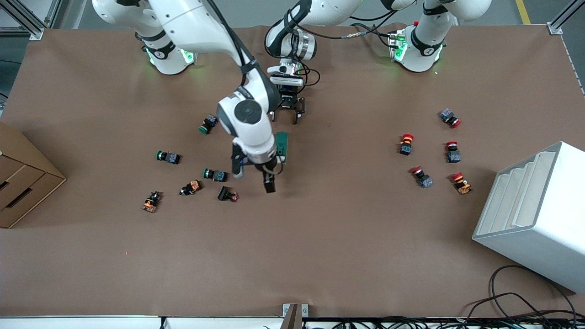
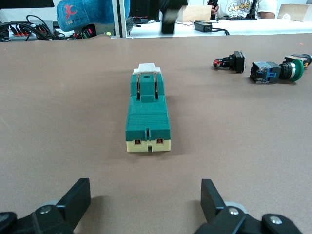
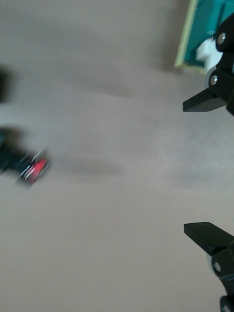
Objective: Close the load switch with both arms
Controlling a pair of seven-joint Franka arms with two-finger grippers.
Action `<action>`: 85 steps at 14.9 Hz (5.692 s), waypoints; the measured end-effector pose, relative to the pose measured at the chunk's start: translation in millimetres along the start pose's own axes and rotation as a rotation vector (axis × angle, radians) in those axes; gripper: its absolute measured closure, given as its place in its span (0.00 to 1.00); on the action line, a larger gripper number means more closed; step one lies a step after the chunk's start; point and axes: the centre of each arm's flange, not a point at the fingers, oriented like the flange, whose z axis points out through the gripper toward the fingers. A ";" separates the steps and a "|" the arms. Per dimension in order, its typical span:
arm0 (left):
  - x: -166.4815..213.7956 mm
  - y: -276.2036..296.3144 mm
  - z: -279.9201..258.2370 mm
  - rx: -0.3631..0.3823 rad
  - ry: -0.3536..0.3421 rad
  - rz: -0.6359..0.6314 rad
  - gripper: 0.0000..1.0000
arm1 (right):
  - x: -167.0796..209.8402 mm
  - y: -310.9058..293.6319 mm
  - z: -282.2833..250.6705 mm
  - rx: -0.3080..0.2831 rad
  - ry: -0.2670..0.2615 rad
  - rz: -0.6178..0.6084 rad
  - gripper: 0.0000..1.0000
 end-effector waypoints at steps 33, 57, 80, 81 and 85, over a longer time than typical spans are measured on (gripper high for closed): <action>239.5 59.6 24.1 0.375 -0.397 -0.140 0.00 | 466.3 -36.3 -318.4 -0.316 -0.214 -1.268 0.00; 682.9 -505.8 45.9 0.141 -1.105 -0.075 0.00 | 413.1 34.2 -398.6 -0.260 -0.226 -1.350 0.00; 685.3 -521.9 18.2 0.057 -1.097 -0.109 0.00 | 394.2 64.8 -436.9 -0.185 -0.141 -1.385 0.00; 684.1 -521.7 20.6 0.055 -1.098 -0.109 0.00 | 393.1 64.6 -436.8 -0.185 -0.140 -1.387 0.00; 679.2 -512.1 29.8 0.042 -1.109 -0.094 0.00 | 391.2 64.3 -436.7 -0.186 -0.140 -1.390 0.00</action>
